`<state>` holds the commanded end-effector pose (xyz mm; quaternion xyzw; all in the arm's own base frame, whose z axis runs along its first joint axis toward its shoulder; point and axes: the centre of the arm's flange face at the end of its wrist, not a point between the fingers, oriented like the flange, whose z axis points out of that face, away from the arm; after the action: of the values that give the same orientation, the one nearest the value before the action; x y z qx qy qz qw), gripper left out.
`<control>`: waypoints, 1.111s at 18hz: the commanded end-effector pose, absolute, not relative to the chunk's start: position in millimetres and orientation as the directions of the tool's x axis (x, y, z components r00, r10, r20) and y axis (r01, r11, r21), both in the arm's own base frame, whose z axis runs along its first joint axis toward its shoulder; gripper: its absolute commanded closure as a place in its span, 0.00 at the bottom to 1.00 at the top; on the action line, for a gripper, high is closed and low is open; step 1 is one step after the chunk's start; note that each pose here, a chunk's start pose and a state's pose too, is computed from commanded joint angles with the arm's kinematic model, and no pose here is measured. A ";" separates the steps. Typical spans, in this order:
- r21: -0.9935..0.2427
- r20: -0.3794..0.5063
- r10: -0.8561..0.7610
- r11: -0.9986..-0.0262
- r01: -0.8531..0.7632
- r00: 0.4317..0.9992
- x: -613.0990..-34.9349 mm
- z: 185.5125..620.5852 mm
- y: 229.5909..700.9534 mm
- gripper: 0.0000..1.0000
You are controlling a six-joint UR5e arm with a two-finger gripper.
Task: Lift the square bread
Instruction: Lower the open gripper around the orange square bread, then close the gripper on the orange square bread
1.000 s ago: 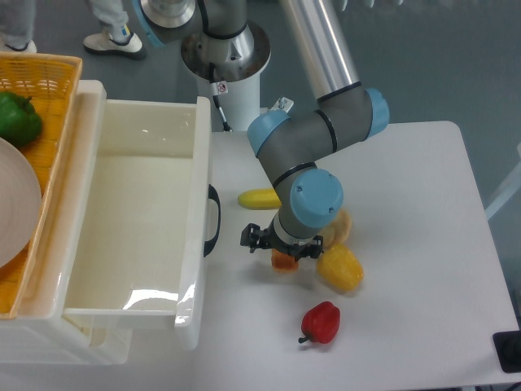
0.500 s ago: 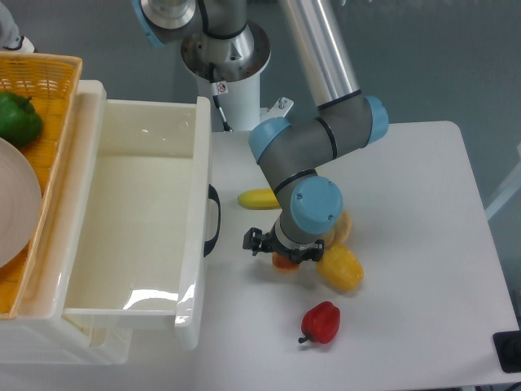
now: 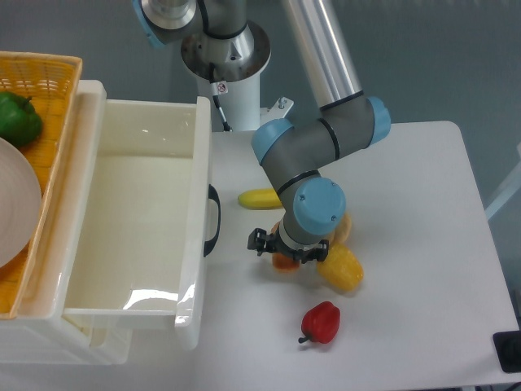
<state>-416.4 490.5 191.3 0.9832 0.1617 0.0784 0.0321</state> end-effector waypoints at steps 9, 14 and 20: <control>0.097 0.142 0.328 -0.944 0.316 0.934 -415.5 186.9 487.9 0.04; 0.096 0.141 0.328 -0.944 0.316 0.934 -415.4 188.0 489.0 0.45; 0.082 0.134 0.323 -0.946 0.315 0.937 -418.0 195.9 489.9 0.72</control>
<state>-418.0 489.9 195.9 0.9836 0.1622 0.0730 0.0298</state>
